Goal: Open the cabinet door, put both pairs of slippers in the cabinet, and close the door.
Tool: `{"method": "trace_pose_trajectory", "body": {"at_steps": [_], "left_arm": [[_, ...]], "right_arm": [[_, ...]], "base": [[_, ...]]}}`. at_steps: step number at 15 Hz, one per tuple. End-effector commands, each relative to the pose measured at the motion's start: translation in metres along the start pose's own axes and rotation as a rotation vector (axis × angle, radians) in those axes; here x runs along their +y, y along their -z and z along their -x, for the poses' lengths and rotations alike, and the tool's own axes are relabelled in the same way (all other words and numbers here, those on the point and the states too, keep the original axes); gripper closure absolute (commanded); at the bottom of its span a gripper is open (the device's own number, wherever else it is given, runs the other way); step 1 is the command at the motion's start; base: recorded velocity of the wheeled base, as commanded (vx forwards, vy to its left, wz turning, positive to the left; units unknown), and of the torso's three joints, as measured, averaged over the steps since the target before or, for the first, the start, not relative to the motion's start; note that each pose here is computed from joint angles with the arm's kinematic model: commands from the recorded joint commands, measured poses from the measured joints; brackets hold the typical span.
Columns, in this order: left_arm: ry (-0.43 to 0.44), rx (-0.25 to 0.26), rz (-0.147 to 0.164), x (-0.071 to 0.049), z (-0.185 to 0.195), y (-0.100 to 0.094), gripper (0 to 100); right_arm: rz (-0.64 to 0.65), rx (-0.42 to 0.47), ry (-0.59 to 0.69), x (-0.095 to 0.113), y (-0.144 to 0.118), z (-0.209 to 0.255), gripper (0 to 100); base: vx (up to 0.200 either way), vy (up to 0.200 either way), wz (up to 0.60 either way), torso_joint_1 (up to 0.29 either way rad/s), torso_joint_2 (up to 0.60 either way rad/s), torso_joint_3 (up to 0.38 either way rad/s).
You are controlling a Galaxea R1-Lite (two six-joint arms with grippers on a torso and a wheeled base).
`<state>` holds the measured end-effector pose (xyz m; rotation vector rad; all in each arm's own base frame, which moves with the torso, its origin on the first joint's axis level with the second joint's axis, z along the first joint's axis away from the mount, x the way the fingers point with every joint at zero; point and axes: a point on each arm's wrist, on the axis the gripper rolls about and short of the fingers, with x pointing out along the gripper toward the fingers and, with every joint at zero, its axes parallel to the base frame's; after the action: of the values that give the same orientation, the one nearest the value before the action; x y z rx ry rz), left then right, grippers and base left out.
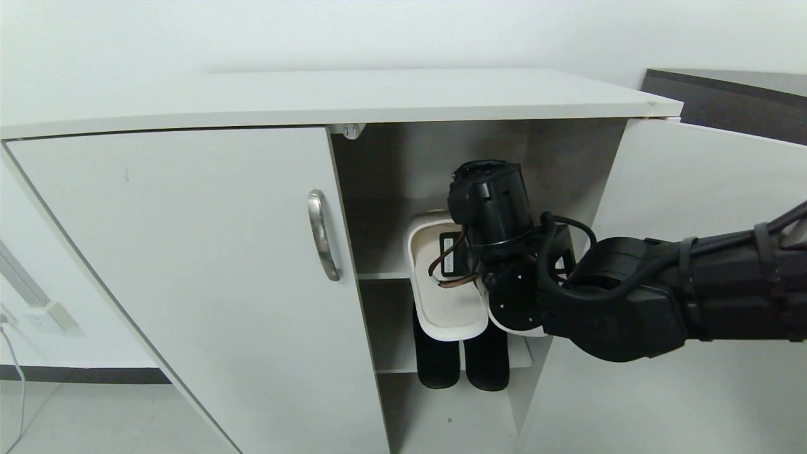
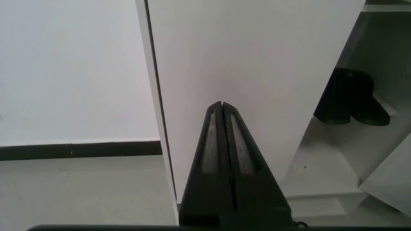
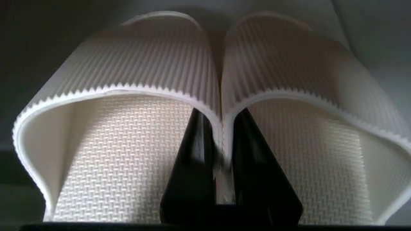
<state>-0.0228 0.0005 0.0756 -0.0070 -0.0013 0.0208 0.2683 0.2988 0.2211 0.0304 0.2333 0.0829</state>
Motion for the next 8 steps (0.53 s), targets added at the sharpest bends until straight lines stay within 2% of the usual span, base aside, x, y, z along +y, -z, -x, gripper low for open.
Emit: {"method": "trace_pose_trajectory", "body": {"at_steps": [1, 8], "left_arm": [[-0.001, 0.0, -0.001, 0.0, 0.0, 0.0, 100], [-0.001, 0.0, -0.001, 0.0, 0.0, 0.0, 100]], "right_arm": [[0.004, -0.002, 0.009, 0.005, 0.001, -0.016, 100], [0.014, -0.046, 0.04, 0.006, -0.013, -0.041, 100]], "base": [[0.0, 0.0, 0.0, 0.0, 0.0, 0.0], [0.0, 0.0, 0.0, 0.0, 0.0, 0.0]]}}
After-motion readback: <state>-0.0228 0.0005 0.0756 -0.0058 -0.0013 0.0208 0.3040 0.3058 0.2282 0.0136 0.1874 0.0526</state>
